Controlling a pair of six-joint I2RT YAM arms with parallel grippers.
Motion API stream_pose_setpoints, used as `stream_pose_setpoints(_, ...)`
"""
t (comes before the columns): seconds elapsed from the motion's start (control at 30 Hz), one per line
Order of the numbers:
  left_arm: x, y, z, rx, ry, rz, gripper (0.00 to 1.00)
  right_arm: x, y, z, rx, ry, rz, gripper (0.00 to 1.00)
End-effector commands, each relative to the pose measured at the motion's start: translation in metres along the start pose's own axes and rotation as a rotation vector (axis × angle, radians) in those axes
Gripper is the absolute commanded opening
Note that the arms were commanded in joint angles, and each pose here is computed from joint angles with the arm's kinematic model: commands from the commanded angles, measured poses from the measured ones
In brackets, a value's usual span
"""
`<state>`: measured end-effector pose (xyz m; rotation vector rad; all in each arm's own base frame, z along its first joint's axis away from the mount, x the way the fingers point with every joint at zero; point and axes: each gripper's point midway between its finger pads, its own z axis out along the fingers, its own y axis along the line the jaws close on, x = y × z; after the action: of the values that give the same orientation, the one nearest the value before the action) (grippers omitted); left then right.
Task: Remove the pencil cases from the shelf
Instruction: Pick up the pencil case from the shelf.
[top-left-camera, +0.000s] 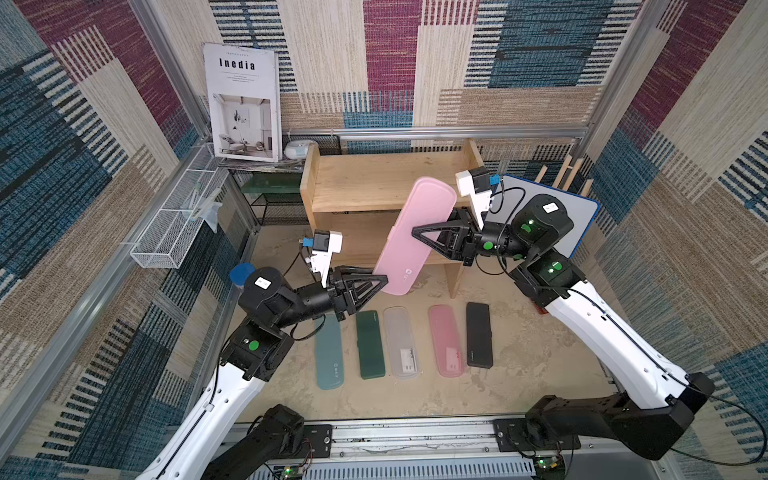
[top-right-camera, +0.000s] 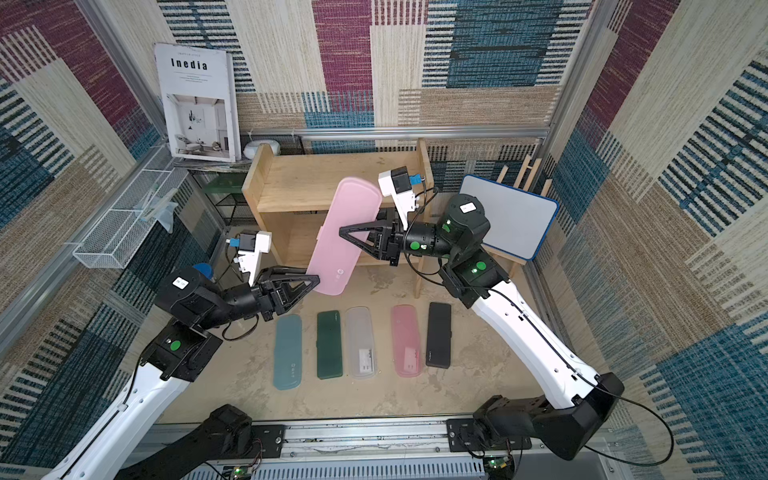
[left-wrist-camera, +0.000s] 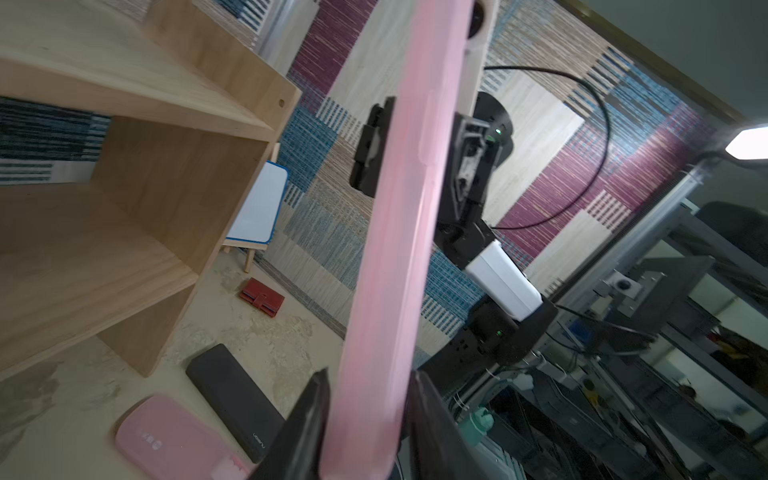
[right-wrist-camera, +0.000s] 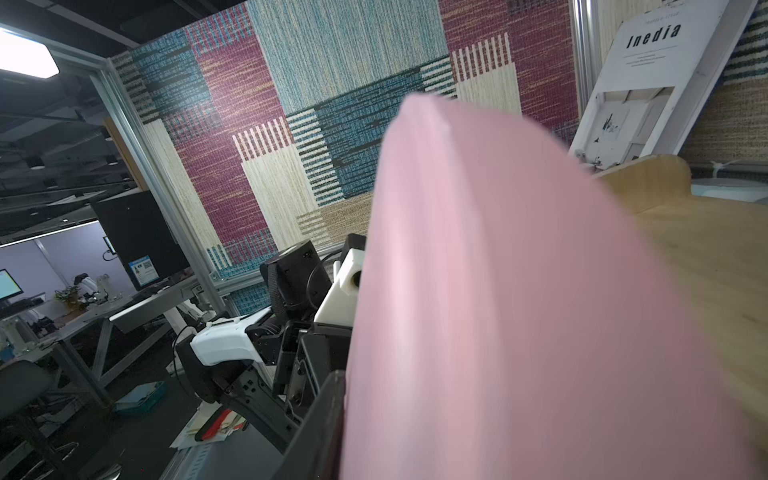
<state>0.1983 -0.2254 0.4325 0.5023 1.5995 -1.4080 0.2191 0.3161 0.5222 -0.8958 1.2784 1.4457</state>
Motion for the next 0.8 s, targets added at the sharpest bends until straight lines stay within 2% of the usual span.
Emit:
stream_pose_setpoints(0.0,-0.002,0.047,-0.019,-0.313,-0.047,0.095,0.85,-0.004,-0.012,-0.004,0.089,-0.025,-0.055,0.28)
stream_pose_setpoints(0.07,0.000,0.072,-0.035,-0.474,-0.071,0.201,0.93,-0.001,-0.029,-0.007,0.179,-0.022,-0.052,0.25)
stream_pose_setpoints(0.13,0.002,0.089,-0.041,-0.553,-0.087,0.261,0.95,0.003,-0.043,-0.008,0.251,-0.016,-0.042,0.18)
stream_pose_setpoints(0.17,0.005,0.094,-0.039,-0.562,-0.081,0.286,0.99,0.007,-0.053,-0.008,0.284,-0.010,-0.029,0.13)
stream_pose_setpoints(0.23,0.015,0.097,-0.028,-0.561,-0.047,0.367,0.99,0.013,-0.065,-0.006,0.322,0.004,-0.004,0.06)
stream_pose_setpoints(0.33,0.032,0.095,-0.007,-0.602,0.041,0.549,0.99,0.021,-0.084,-0.001,0.366,0.028,0.037,0.00)
stream_pose_setpoints(0.47,0.040,0.081,0.012,-0.615,0.055,0.734,0.99,0.028,-0.099,0.004,0.399,0.054,0.066,0.00)
stream_pose_setpoints(0.6,0.036,0.074,0.018,-0.599,0.009,0.762,0.99,0.032,-0.102,0.006,0.400,0.066,0.077,0.00)
stream_pose_setpoints(0.77,0.035,0.080,0.027,-0.618,0.023,0.772,0.99,0.043,-0.099,0.013,0.409,0.092,0.081,0.00)
